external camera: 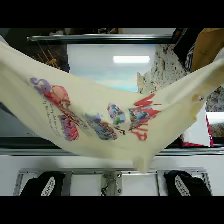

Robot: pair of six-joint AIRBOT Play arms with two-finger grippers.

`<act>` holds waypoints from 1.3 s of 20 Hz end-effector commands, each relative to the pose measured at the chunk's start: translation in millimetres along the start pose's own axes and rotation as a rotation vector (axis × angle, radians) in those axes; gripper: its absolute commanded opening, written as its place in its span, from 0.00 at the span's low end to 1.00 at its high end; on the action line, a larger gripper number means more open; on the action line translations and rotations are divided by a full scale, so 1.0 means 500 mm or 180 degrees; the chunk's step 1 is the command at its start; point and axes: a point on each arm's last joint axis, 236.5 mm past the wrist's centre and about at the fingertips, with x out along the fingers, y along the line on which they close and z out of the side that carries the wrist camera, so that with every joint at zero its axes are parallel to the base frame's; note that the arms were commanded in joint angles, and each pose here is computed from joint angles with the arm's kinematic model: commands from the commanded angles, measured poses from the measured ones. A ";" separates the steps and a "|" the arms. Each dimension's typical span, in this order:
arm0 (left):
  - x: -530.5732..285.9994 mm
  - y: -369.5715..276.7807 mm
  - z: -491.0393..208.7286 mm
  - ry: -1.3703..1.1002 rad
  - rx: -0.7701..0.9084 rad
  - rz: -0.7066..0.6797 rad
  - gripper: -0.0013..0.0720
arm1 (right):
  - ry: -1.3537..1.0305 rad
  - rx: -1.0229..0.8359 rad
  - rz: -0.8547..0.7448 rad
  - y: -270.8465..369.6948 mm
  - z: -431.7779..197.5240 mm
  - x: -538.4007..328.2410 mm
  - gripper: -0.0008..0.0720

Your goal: Fold the clothes and pants, and hang the long-sleeved shirts on hangers.

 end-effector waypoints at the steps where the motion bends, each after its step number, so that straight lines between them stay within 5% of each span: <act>1: 0.234 0.083 -0.147 0.0839 -0.0166 0.0189 0.03 | 0.1134 0.0275 -0.0085 -0.051 -0.142 0.183 0.03; 6: 0.531 0.136 -0.425 0.1864 -0.0289 0.0227 0.03 | 0.1167 0.0385 -0.0084 -0.087 -0.133 0.503 0.03; 10: 0.654 0.087 -0.456 0.1863 -0.0171 0.0059 0.03 | 0.0880 0.0432 -0.0068 -0.101 -0.097 0.640 0.04; 11: 0.668 0.082 -0.451 0.1838 -0.0157 0.0039 0.05 | 0.0802 0.0450 -0.0065 -0.105 -0.089 0.654 0.12; 13: 0.678 0.086 -0.434 0.1830 -0.0214 0.0052 0.92 | 0.0695 0.0552 -0.0026 -0.110 -0.071 0.658 0.83; 14: 0.671 0.096 -0.421 0.1832 -0.0251 0.0081 0.93 | 0.0647 0.0580 -0.0035 -0.118 -0.059 0.648 0.90; 18: 0.566 0.175 -0.420 0.2091 -0.0395 0.0317 0.93 | 0.0743 0.0429 -0.0135 -0.171 -0.043 0.535 0.90; 21: 0.461 0.230 -0.521 0.2462 -0.0604 0.0535 0.93 | 0.1405 0.0545 -0.0253 -0.230 -0.183 0.463 0.90; 26: 0.294 0.231 -0.757 0.3158 -0.0923 0.0677 0.93 | 0.2216 0.1532 -0.0502 -0.294 -0.491 0.466 0.90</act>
